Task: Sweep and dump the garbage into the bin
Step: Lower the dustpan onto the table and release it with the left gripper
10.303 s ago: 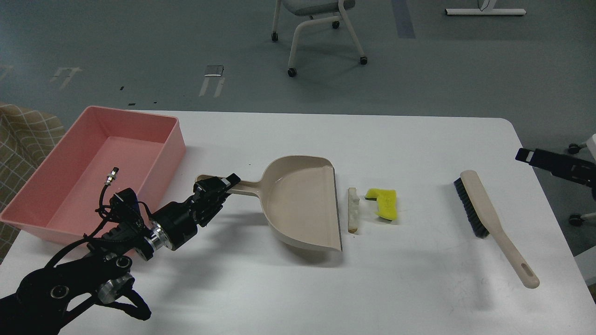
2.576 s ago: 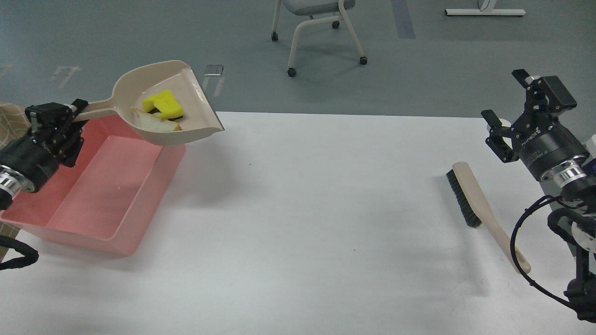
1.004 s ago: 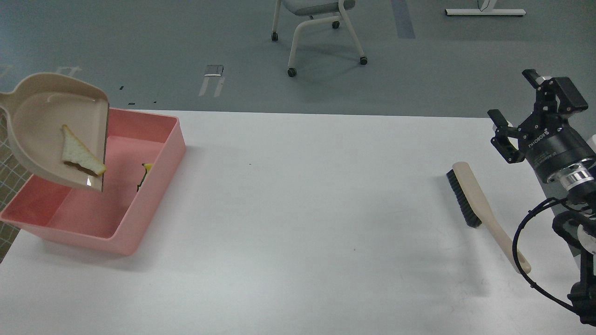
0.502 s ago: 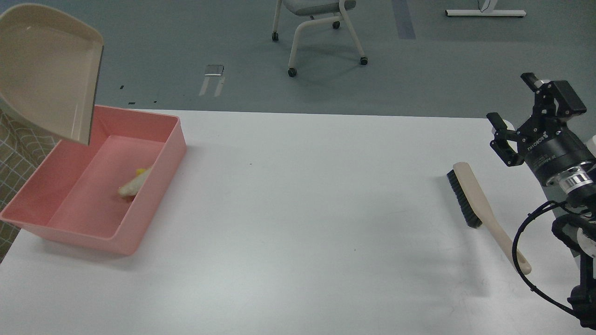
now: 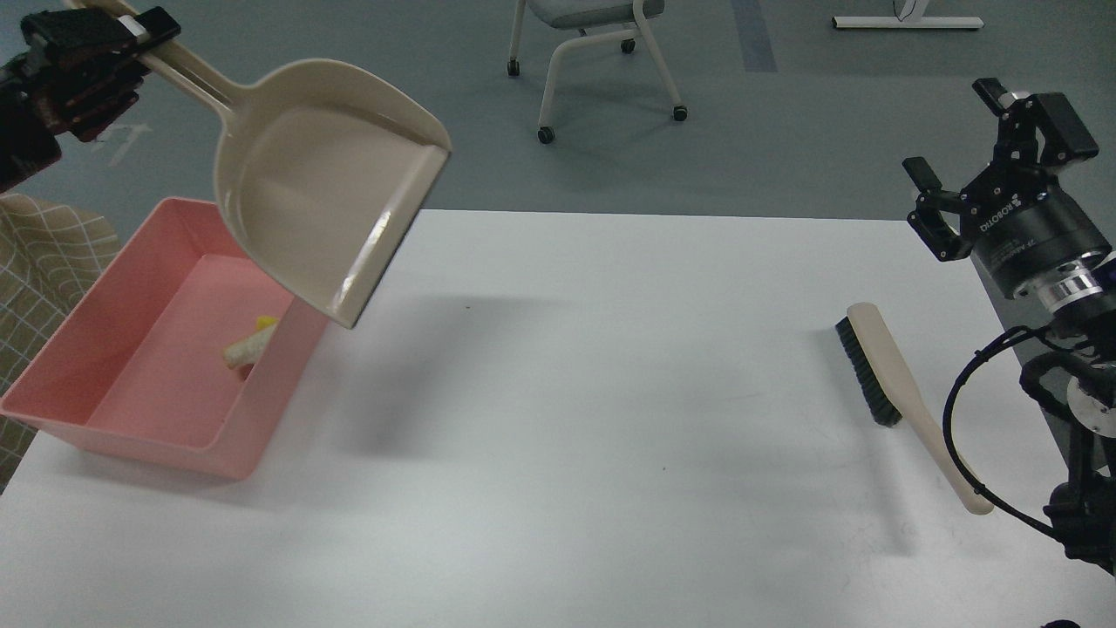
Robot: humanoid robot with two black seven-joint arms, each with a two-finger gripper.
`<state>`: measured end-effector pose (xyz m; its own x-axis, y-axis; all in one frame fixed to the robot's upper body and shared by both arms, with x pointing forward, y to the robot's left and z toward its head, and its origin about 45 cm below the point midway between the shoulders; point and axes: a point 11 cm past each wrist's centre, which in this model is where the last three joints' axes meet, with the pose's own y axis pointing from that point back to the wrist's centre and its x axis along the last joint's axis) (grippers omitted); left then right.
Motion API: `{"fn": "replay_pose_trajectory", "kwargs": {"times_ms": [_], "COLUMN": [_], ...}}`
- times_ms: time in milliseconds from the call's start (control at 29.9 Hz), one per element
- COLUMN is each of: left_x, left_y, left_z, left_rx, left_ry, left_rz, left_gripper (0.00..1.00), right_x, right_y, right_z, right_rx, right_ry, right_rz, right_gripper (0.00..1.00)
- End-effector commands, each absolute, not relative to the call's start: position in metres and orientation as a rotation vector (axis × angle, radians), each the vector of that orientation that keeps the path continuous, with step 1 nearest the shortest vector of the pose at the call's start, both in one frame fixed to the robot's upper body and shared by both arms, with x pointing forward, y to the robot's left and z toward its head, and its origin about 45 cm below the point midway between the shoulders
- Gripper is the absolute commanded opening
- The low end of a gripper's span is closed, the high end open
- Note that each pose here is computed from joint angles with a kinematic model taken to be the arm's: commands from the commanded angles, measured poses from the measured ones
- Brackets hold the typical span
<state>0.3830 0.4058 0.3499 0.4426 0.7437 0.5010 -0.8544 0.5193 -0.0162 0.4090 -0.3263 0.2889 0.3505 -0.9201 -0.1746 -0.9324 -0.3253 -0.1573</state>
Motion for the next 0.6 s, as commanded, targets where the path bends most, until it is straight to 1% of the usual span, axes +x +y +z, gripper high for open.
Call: {"fn": "replay_pose_trajectory", "kwargs": {"times_ms": [0, 33, 100, 201, 368, 569], "left_x": [0.388, 0.390, 0.390, 0.383, 0.382, 0.388], "left_y": [0.370, 0.357, 0.335, 0.327, 0.327, 0.334], "left_z": [0.313, 0.294, 0.271, 0.250, 0.246, 0.258], "left_rx": [0.195, 0.184, 0.168, 0.192, 0.189, 0.150], "left_ry": [-0.405, -0.368, -0.331, -0.300, -0.292, -0.304], "left_rz": [0.964, 0.960, 0.951, 0.945, 0.959, 1.030], "left_gripper": [0.32, 0.32, 0.32, 0.30, 0.30, 0.30], "right_x": [0.422, 0.427, 0.432, 0.431, 0.432, 0.428], "right_y": [-0.326, -0.327, -0.326, -0.320, -0.320, -0.318], "right_z": [0.293, 0.289, 0.286, 0.285, 0.288, 0.291], "right_rx": [-2.367, -2.362, -2.354, -2.350, -2.350, -2.356], "right_ry": [1.663, 1.674, 1.677, 1.662, 1.658, 1.648], "right_rz": [0.099, 0.125, 0.152, 0.162, 0.151, 0.133], "right_gripper": [0.99, 0.99, 0.99, 0.99, 0.99, 0.99]}}
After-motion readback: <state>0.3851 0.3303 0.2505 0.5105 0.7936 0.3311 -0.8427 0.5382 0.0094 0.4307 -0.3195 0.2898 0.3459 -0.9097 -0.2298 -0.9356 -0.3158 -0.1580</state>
